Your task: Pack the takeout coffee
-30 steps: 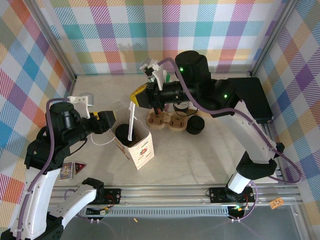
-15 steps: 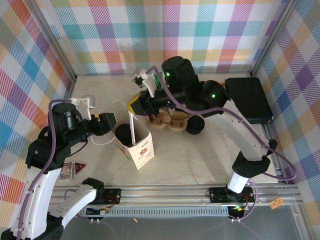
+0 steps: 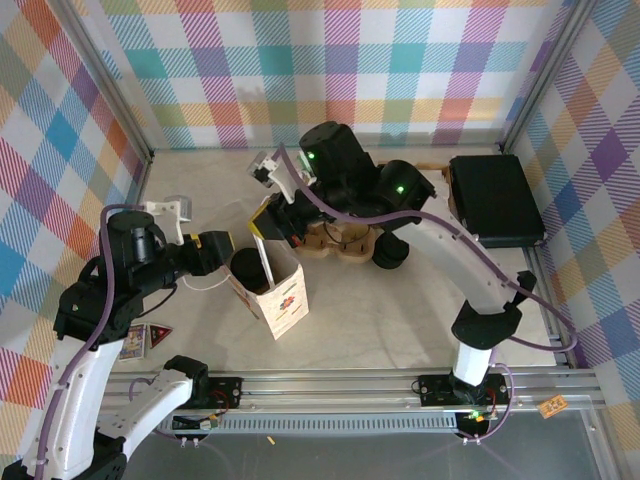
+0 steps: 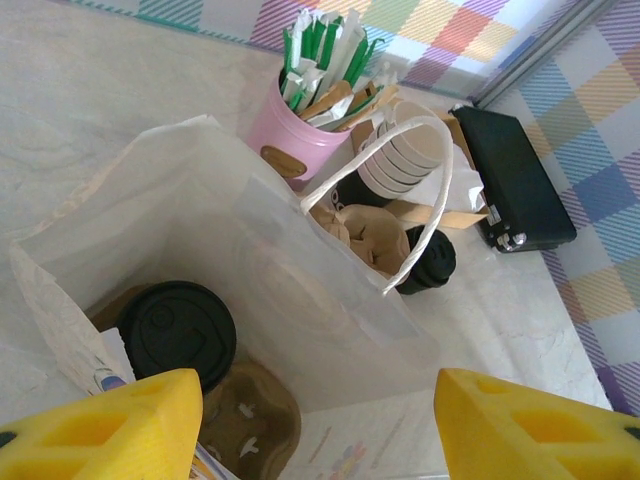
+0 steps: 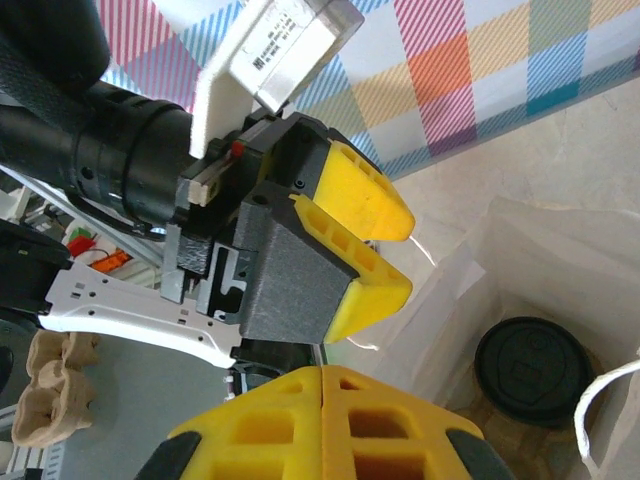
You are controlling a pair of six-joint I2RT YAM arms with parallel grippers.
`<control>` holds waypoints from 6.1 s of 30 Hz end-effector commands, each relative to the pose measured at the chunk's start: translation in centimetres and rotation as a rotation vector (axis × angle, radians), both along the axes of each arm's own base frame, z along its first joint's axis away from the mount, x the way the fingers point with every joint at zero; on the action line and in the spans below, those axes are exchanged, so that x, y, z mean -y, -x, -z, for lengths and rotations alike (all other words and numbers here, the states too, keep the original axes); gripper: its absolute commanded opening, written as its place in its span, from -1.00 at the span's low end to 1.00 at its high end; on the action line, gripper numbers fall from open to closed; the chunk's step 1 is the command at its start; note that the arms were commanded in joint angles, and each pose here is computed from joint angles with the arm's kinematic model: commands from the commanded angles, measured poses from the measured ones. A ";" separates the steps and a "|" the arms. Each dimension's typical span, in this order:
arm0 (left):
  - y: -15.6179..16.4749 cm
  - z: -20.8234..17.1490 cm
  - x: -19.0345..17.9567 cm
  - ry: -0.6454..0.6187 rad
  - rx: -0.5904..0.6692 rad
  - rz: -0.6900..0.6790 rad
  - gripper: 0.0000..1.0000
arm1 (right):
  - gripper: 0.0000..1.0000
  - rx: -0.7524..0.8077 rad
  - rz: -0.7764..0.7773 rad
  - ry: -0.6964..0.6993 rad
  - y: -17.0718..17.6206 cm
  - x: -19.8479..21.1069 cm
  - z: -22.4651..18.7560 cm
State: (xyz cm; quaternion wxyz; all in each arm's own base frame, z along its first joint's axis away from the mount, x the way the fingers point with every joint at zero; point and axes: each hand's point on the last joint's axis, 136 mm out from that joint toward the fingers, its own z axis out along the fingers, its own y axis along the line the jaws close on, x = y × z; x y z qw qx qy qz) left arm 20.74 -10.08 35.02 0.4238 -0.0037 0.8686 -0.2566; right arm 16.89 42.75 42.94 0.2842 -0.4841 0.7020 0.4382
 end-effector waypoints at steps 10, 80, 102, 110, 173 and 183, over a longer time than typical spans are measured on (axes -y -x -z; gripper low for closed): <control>0.2 -0.3 -0.1 0.006 0.017 0.003 0.25 | -1.00 -0.022 -0.047 0.096 0.4 -0.6 3.2; -11.8 -8.2 21.3 -0.042 0.199 0.478 0.24 | 0.29 -0.322 1.294 0.439 -27.2 35.9 17.1; -12.4 -5.3 22.0 -0.165 0.139 0.531 0.25 | 0.40 -0.477 1.289 0.661 -34.6 36.0 32.1; -12.2 -4.7 22.0 -0.172 0.124 0.538 0.25 | 0.40 -0.511 1.262 0.708 -35.0 36.0 34.4; -11.5 -4.0 21.2 -0.237 0.124 0.565 0.26 | -0.07 -0.533 1.261 0.789 -35.4 36.4 35.7; -11.2 -3.9 21.0 -0.240 0.118 0.566 0.26 | -0.18 -0.511 1.246 0.801 -35.5 36.1 35.2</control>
